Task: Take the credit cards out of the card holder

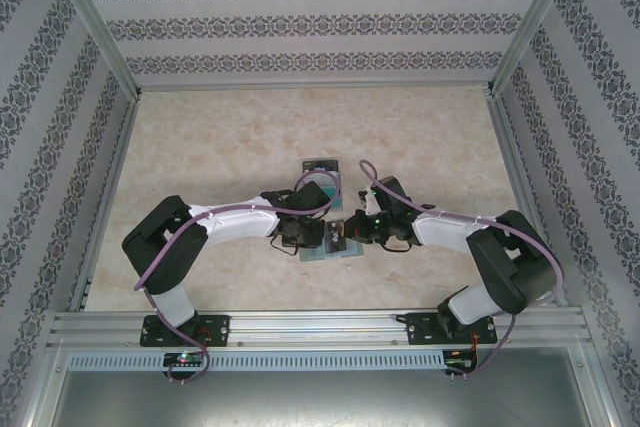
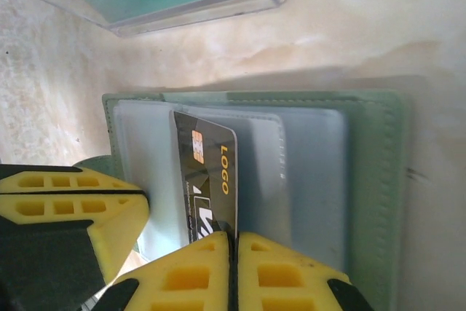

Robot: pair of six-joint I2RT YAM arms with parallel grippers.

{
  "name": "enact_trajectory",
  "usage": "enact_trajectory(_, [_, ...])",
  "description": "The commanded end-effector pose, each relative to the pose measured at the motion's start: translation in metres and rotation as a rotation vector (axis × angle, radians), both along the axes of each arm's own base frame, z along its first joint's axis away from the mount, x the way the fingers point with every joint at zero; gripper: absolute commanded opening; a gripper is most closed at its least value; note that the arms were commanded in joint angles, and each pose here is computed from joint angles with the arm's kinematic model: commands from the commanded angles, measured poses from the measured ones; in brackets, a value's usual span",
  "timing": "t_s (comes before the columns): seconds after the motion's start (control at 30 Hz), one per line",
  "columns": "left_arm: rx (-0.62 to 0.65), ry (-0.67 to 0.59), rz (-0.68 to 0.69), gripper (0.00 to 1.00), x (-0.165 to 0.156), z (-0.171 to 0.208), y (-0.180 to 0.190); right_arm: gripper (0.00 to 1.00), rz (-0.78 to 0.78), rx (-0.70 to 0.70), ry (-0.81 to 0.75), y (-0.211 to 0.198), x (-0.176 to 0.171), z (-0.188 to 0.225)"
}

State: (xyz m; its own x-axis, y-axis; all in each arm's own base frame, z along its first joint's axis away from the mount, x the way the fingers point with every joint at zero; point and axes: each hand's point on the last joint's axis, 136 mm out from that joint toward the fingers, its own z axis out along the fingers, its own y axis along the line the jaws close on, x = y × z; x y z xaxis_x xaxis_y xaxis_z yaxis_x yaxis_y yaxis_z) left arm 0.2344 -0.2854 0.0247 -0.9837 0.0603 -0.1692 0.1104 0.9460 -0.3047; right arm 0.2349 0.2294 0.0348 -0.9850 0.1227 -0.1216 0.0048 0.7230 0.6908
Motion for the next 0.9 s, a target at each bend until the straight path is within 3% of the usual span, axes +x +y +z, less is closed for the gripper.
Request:
enact_trajectory(0.0, [0.087, 0.062, -0.018, 0.00, -0.019, -0.024, 0.018, 0.00, 0.009, -0.038, -0.003, -0.014, -0.006, -0.002])
enact_trajectory(0.4, [0.016, -0.109, 0.005, 0.00, 0.011, 0.031, 0.007, 0.00, 0.028, -0.059, -0.175, -0.026, 0.007, 0.063])
enact_trajectory(0.47, [0.021, -0.167, 0.023, 0.05, 0.020, 0.046, 0.011, 0.00, 0.041, -0.081, -0.218, -0.027, 0.012, 0.076])
enact_trajectory(0.53, [0.030, -0.233, 0.051, 0.17, 0.029, 0.062, 0.019, 0.00, 0.058, -0.109, -0.266, -0.028, 0.018, 0.088])
enact_trajectory(0.6, [0.022, -0.286, 0.081, 0.35, 0.036, 0.077, 0.029, 0.00, 0.085, -0.146, -0.334, -0.028, 0.026, 0.102])
enact_trajectory(0.7, [0.018, -0.356, 0.142, 0.83, 0.045, 0.099, 0.049, 0.00, 0.155, -0.215, -0.450, -0.024, 0.039, 0.121])
enact_trajectory(0.73, [0.022, -0.382, 0.167, 0.95, 0.047, 0.106, 0.057, 0.00, 0.183, -0.247, -0.500, -0.022, 0.045, 0.127])
enact_trajectory(0.77, [0.021, -0.403, 0.186, 1.00, 0.049, 0.111, 0.064, 0.00, 0.206, -0.277, -0.544, -0.020, 0.050, 0.133])
enact_trajectory(0.87, [0.001, -0.447, 0.247, 1.00, 0.054, 0.127, 0.087, 0.00, 0.313, -0.328, -0.677, -0.007, 0.065, 0.150])
